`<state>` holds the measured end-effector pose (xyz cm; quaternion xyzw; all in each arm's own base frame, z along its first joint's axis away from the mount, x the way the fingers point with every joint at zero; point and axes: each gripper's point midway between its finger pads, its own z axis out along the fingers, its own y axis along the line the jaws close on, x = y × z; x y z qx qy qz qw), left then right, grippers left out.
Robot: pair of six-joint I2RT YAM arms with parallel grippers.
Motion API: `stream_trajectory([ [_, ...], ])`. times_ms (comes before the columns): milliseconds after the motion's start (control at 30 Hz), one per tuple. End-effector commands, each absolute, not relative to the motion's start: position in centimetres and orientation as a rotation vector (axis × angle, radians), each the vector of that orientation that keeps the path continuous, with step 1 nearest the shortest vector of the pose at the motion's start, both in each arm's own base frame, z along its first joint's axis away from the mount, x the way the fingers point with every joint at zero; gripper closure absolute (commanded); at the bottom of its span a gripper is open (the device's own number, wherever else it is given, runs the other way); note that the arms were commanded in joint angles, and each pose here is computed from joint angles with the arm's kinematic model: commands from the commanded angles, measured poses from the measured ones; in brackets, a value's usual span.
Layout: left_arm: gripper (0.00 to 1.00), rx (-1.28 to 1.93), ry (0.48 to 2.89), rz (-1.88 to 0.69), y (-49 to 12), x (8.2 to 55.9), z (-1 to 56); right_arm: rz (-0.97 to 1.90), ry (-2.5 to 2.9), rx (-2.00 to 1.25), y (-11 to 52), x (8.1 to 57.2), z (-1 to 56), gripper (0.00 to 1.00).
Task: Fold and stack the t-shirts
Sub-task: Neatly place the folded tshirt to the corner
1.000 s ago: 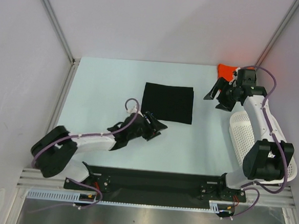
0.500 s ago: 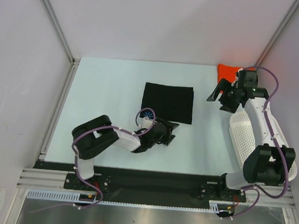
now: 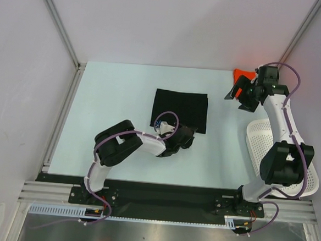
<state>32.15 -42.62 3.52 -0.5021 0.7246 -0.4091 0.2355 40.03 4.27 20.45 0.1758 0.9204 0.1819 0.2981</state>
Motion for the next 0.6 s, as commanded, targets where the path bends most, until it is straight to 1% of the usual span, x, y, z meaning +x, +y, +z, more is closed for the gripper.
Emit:
stream_trajectory([
  [0,0.42,-1.634,1.855,-1.103,-42.1,33.6,1.9,0.52,2.393,0.477,4.1,41.4,21.7,0.15],
  [167,0.42,-1.636,1.838,-1.064,-41.9,34.3,1.1,0.515,2.42,0.473,3.8,41.6,20.5,0.14],
  [300,0.44,-1.647,1.835,-1.061,-42.2,34.6,0.6,0.56,2.456,0.46,4.0,41.6,19.4,0.13],
  [367,0.49,-1.649,1.836,-1.056,-42.0,34.7,0.3,0.573,2.471,0.465,4.0,41.9,18.7,0.12],
  [400,0.54,-1.647,1.833,-1.066,-42.0,34.9,0.2,0.577,2.478,0.474,4.0,41.9,18.5,0.12],
  [567,0.61,-1.574,1.844,-1.07,-41.8,36.3,1.0,0.615,2.492,0.496,4.3,42.7,17.2,0.11],
])
